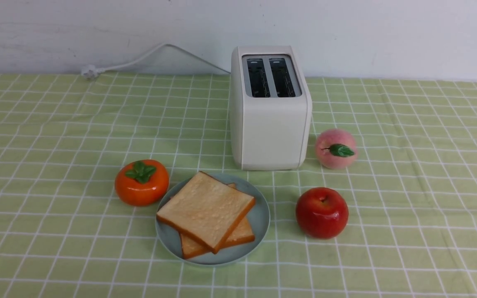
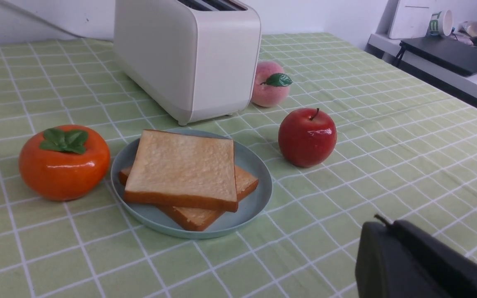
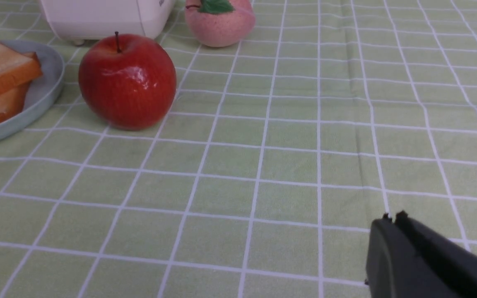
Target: Take toasted bread from bread machine on green coffee tablecloth place on plate.
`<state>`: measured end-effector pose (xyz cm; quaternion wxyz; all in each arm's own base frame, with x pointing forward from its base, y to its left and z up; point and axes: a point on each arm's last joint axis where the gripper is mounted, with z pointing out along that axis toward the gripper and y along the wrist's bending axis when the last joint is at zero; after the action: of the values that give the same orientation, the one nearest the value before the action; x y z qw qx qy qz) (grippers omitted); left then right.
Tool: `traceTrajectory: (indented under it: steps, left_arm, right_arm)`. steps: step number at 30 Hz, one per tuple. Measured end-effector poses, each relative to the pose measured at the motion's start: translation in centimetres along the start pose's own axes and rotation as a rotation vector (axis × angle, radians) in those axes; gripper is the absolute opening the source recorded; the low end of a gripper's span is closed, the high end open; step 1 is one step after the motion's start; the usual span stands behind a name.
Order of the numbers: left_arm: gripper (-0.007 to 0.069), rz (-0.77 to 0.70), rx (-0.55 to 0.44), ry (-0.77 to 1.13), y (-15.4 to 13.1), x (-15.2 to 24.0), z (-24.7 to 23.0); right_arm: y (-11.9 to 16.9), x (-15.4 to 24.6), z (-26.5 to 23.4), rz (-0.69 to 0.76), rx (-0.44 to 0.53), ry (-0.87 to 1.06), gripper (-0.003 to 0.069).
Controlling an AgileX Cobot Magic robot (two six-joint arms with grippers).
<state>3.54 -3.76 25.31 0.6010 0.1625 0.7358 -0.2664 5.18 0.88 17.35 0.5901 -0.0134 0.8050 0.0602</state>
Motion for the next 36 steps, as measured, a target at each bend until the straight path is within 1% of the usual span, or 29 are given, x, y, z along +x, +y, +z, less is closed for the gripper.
traceTrajectory:
  steps: [13, 18, 21, 22, 23, 24, 25, 26, 27, 29, 30, 32, 34, 36]
  left_arm:
    - [0.0003, 0.0, -0.001, 0.0, 0.0, 0.0, 0.0]
    - [0.0005, 0.034, -0.048, -0.034, 0.7, 0.6, 0.3]
    - [-0.0011, 0.051, -0.127, -0.123, 1.5, 1.3, 0.2]
    - [-0.0013, 0.031, -0.177, -0.167, 2.0, 1.7, 0.2]
    - [-0.0013, 0.034, -0.207, -0.186, 2.3, 2.0, 0.3]
    - [-0.0013, 0.02, -0.263, -0.209, 2.9, 2.6, 0.4]
    - [-0.0013, 0.029, -0.272, -0.212, 3.0, 2.8, 0.5]
    - [-0.0013, 0.027, -0.311, -0.221, 3.5, 3.4, 0.6]
    - [-0.0013, 0.01, -0.355, -0.208, 4.0, 4.3, 0.8]
    - [-0.0013, -0.037, -0.387, -0.167, 4.2, 5.0, 0.9]
    - [-0.0013, -0.073, -0.405, -0.098, 4.4, 5.7, 0.9]
    - [-0.0013, -0.126, -0.425, 0.0, 4.5, 6.8, 0.9]
    - [-0.0013, -0.149, -0.438, 0.065, 4.6, 7.4, 0.9]
    - [-0.0013, -0.157, -0.44, 0.074, 4.6, 7.5, 0.9]
  right_arm:
    - [0.0, 0.0, 0.0, -0.001, 0.0, 0.0, 0.0001]
    - [0.0, 0.0, 0.0, -0.001, 0.0, 0.0, 0.0003]
    - [0.0, 0.0, 0.0, -0.001, 0.0, 0.0, 0.0005]
    - [0.0, 0.0, 0.0, -0.001, 0.0, 0.0, 0.0006]
    - [0.0, 0.0, 0.0, -0.001, 0.0, 0.0, 0.0007]
    - [0.0, 0.0, 0.0, -0.001, 0.0, 0.001, 0.001]
    - [0.0, 0.0, 0.0, -0.001, 0.0, 0.001, 0.001]
    - [0.0, 0.0, 0.0, -0.001, 0.0, 0.001, 0.0011]
    - [0.0, 0.0, 0.0, 0.0, -0.001, 0.001, 0.0014]
    - [0.0, 0.0, 0.0, 0.0, -0.001, 0.002, 0.0015]
    - [0.0, 0.0, 0.0, 0.0, -0.001, 0.002, 0.0017]
    - [0.0, 0.0, 0.0, 0.0, -0.001, 0.003, 0.002]
    - [0.0, 0.0, 0.0, 0.0, -0.001, 0.002, 0.0022]
    - [0.0, 0.0, 0.0, 0.0, -0.001, 0.003, 0.0025]
